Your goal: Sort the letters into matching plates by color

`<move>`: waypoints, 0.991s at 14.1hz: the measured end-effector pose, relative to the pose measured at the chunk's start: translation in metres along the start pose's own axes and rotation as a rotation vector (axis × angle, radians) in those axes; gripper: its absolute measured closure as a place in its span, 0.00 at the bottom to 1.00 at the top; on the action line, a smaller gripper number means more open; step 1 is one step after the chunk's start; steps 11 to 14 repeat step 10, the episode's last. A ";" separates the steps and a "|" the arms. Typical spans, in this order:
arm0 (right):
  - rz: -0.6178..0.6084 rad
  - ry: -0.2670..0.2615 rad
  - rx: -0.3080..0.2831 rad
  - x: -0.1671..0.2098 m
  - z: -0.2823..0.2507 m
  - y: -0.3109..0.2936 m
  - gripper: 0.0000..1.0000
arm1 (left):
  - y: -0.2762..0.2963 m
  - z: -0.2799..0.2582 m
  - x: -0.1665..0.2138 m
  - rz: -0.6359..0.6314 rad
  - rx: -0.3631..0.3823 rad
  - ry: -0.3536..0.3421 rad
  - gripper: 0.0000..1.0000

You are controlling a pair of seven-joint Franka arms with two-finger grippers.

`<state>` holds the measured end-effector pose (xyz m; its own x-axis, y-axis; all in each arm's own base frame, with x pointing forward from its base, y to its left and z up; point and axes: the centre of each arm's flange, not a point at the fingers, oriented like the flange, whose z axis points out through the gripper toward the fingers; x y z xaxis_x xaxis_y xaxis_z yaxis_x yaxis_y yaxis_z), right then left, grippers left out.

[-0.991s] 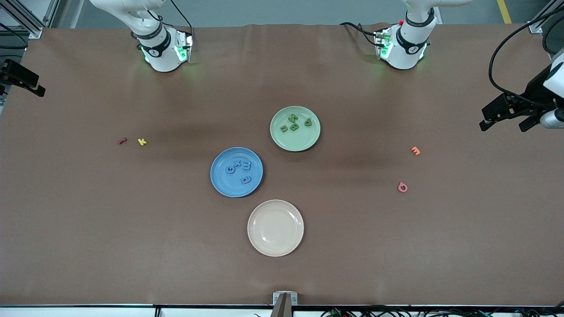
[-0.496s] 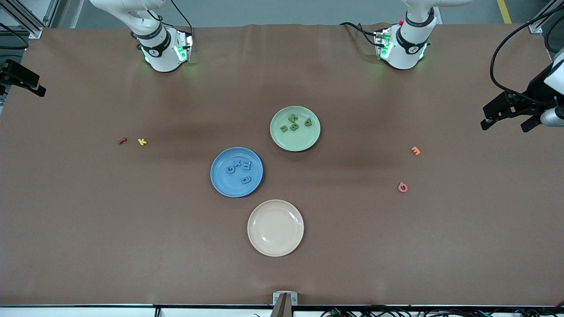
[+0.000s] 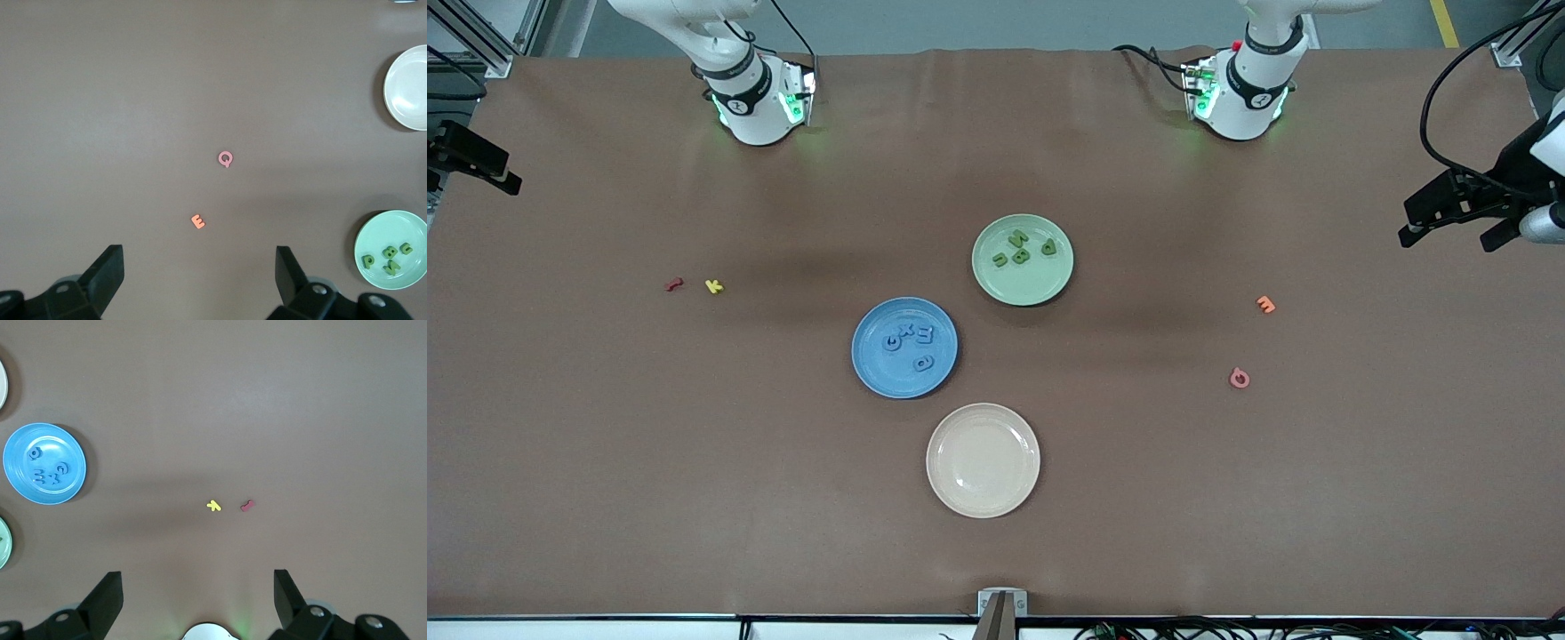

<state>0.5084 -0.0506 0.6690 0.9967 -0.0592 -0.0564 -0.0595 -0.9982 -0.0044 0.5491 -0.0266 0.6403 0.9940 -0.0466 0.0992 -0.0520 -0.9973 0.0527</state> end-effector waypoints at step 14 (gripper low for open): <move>-0.010 0.006 0.009 0.001 0.000 -0.003 0.00 | 0.008 0.001 0.000 0.014 -0.001 -0.002 0.00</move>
